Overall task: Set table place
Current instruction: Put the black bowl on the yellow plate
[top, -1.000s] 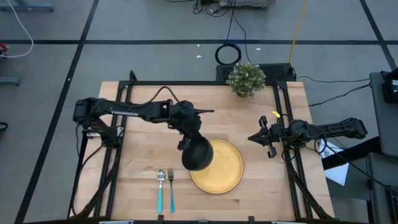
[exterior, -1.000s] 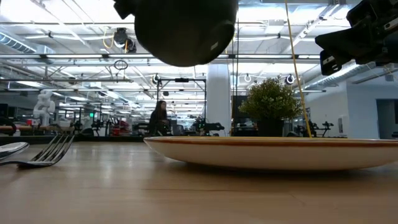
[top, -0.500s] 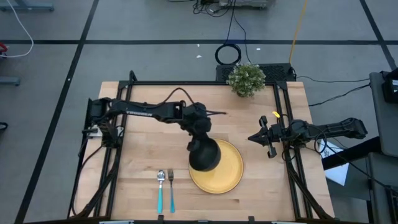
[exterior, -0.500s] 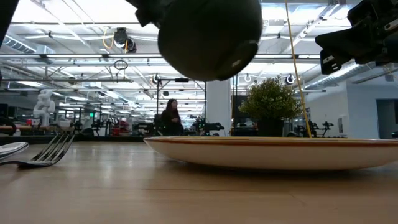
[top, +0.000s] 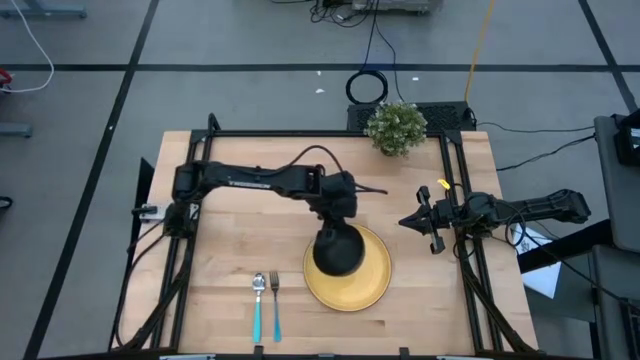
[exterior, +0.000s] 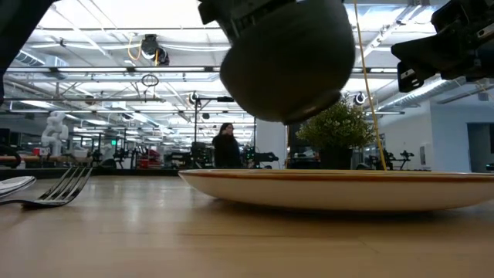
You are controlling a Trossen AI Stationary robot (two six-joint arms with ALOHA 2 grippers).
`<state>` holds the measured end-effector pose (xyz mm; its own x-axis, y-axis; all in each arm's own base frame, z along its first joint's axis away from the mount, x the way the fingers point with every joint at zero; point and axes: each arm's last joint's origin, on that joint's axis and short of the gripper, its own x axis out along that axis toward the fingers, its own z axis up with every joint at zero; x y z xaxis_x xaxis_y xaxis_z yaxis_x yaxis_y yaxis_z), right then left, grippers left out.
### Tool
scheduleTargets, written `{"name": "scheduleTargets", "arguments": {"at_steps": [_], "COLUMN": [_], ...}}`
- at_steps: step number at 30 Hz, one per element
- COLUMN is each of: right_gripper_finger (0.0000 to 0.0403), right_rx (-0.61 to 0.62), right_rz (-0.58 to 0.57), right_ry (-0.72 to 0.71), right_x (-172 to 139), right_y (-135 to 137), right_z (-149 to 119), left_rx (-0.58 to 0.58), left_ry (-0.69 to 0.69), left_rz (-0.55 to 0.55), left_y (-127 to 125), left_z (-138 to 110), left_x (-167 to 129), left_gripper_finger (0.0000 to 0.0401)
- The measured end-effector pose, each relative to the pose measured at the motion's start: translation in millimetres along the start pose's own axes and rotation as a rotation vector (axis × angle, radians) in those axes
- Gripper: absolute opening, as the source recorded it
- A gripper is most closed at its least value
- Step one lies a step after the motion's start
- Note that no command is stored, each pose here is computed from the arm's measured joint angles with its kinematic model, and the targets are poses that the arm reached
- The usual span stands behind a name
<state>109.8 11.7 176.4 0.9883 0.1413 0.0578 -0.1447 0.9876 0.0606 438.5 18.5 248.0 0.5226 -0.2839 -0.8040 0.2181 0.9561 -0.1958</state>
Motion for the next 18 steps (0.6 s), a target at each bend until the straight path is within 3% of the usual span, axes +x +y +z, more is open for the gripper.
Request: {"name": "scheduleTargets", "arguments": {"at_steps": [7,18], "right_gripper_finger": [0.0,0.0], "right_rx": [0.0,0.002], "right_rz": [0.0,0.0], "right_ry": [0.0,0.0], "right_x": [0.0,0.0], "right_y": [0.0,0.0], "right_z": [0.0,0.0], "left_rx": [-0.005,0.025], "left_ry": [0.102,0.121], "left_rz": [0.054,0.012], "left_y": [-0.2,-19.8], "left_z": [6.2,11.6], "left_x": [2.5,5.9], "left_gripper_finger": [0.0003,0.0003]}}
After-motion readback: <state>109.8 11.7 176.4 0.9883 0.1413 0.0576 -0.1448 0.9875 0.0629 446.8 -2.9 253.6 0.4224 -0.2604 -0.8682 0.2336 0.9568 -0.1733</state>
